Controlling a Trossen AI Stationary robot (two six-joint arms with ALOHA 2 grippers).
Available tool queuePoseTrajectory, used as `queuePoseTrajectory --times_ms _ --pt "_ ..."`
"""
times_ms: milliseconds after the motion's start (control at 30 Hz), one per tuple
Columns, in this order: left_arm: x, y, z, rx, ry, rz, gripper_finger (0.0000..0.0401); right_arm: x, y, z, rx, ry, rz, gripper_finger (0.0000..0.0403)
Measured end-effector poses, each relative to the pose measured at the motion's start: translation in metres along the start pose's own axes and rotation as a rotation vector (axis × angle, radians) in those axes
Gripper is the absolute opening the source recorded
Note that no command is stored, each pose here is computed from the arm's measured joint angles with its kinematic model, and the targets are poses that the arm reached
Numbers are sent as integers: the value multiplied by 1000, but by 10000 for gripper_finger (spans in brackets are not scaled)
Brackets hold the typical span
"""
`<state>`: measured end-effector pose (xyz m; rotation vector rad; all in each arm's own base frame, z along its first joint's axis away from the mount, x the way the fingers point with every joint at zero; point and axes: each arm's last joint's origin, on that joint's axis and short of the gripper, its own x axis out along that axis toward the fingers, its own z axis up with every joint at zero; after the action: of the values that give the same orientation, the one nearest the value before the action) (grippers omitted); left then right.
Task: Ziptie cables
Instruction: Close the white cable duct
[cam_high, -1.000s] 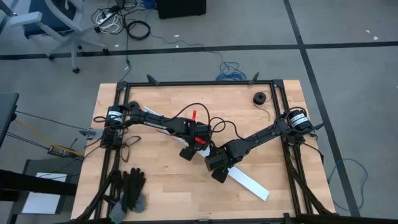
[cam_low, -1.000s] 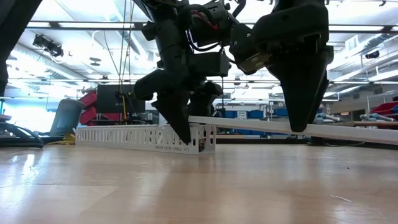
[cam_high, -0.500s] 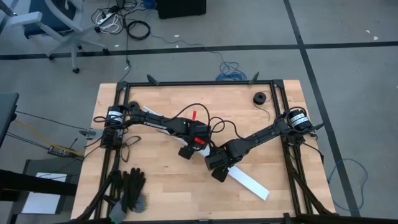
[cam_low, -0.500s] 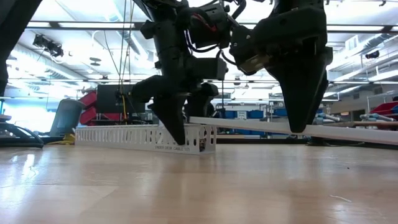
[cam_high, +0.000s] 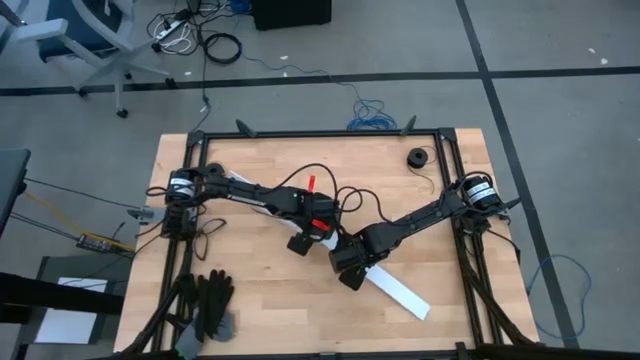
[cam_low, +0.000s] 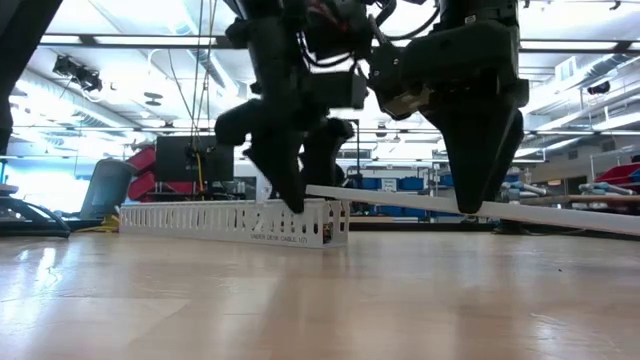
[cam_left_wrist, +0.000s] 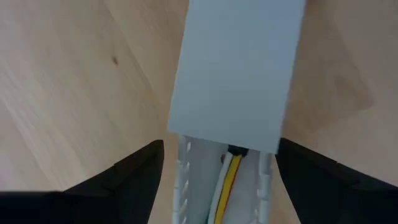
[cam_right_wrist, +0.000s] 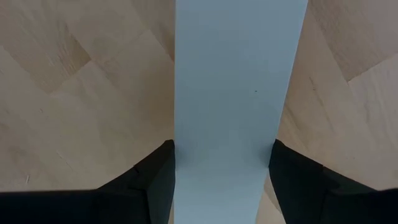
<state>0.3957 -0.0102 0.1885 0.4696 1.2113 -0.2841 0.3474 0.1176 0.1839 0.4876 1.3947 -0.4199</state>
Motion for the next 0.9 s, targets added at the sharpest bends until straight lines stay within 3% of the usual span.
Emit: queuePoseTrajectory --times_ms 167,433,900 --pt "-5 0 4 1 -60 -76 261 0 0 0 -6 7 5 213" --pt "-3 -1 1 -1 -41 -89 221 0 1 -1 -11 13 9 213" --pt "-3 -2 0 -3 -30 -84 213 0 0 -1 -3 14 6 213"
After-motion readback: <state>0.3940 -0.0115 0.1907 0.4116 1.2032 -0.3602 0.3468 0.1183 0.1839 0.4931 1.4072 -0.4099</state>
